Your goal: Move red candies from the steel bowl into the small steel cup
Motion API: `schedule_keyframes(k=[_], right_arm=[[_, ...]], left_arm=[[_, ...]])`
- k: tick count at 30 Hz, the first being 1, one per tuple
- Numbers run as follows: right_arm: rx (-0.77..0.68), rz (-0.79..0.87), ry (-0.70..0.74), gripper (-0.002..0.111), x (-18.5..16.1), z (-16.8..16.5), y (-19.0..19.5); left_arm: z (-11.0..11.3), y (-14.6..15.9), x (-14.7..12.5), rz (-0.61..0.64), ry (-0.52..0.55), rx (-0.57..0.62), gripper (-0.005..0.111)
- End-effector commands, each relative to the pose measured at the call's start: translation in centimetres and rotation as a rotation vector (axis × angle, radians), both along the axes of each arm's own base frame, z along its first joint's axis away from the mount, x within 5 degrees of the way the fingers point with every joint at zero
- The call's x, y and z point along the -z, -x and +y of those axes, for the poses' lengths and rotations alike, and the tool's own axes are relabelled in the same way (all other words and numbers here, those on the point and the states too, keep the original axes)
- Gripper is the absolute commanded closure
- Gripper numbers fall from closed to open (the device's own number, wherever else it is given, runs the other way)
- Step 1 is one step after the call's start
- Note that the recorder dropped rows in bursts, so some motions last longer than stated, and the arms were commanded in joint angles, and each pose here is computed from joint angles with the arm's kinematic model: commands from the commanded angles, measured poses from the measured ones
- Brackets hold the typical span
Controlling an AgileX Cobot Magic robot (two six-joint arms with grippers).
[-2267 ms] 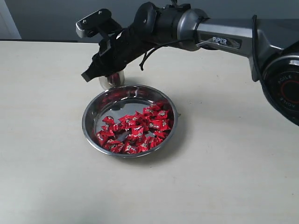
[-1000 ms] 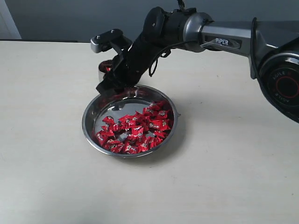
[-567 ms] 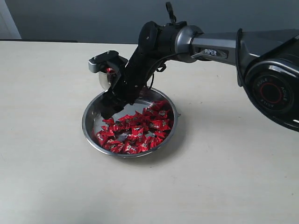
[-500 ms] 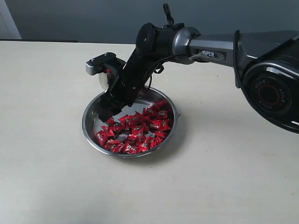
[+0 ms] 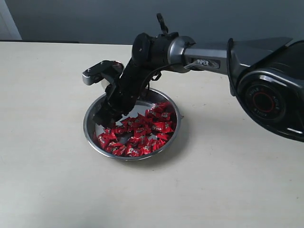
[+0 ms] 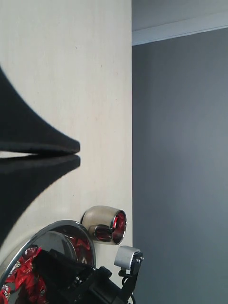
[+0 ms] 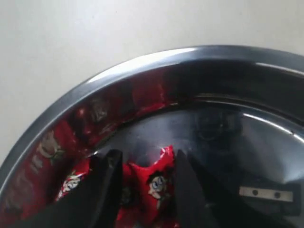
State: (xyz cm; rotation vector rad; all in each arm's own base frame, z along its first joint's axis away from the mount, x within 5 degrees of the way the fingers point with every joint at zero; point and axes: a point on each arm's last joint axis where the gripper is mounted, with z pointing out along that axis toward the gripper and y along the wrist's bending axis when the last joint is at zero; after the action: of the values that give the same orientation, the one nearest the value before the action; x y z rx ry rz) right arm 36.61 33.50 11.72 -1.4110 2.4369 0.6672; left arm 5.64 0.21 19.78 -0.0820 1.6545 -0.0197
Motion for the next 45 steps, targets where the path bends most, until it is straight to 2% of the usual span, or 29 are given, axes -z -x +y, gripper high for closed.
schedule_keyframes(k=[1,6,10,16,21,28,29,31,32,33,35,37,42,43,45], right_arm=[[-0.006,-0.016,0.005,0.109,0.0,-0.1,-0.2],[0.010,-0.084,-0.036,0.108,-2.6,0.0,-0.4],[0.107,-0.277,-0.135,0.108,-6.1,-0.1,-2.1],[0.197,-0.415,-0.196,0.108,-7.4,-0.6,-3.7],[0.220,-0.357,-0.191,0.108,-7.3,-1.2,-3.8],[0.104,-0.212,-0.090,0.106,-6.3,-1.6,-2.2],[0.091,-0.202,-0.075,0.103,-6.1,-1.7,-2.1],[0.060,-0.194,-0.032,0.091,-5.6,-1.9,-2.0],[0.046,-0.189,-0.011,0.083,-5.2,-2.0,-1.9],[0.032,-0.172,0.028,0.067,-4.6,-2.2,-1.9],[0.041,-0.160,0.088,0.056,-3.4,-2.6,-2.0],[0.058,-0.149,0.143,0.057,-1.8,-2.9,-2.2],[0.082,-0.117,0.160,0.058,0.7,-2.8,-2.4],[0.083,-0.115,0.161,0.060,0.8,-2.8,-2.4],[0.085,-0.112,0.162,0.074,0.8,-2.8,-2.4]], left_arm=[[0.0,0.0,0.0,-0.009,0.004,-0.002,0.106],[0.0,0.0,0.0,-0.009,0.004,-0.002,0.106],[0.0,0.0,0.0,-0.009,0.004,-0.002,0.106],[0.0,0.0,0.0,-0.009,0.004,-0.002,0.106],[0.0,0.0,0.0,-0.009,0.004,-0.002,0.106],[0.0,0.0,0.0,-0.009,0.004,-0.002,0.106],[0.0,0.0,0.0,-0.009,0.004,-0.002,0.106],[0.0,0.0,0.0,-0.009,0.004,-0.002,0.106],[0.0,0.0,0.0,-0.009,0.004,-0.002,0.106],[0.0,0.0,0.0,-0.009,0.004,-0.002,0.106],[0.0,0.0,0.0,-0.009,0.004,-0.002,0.106],[0.0,0.0,0.0,-0.009,0.004,-0.002,0.106],[0.0,0.0,0.0,-0.009,0.004,-0.002,0.106],[0.0,0.0,0.0,-0.009,0.004,-0.002,0.106],[0.0,0.0,0.0,-0.009,0.004,-0.002,0.106]])
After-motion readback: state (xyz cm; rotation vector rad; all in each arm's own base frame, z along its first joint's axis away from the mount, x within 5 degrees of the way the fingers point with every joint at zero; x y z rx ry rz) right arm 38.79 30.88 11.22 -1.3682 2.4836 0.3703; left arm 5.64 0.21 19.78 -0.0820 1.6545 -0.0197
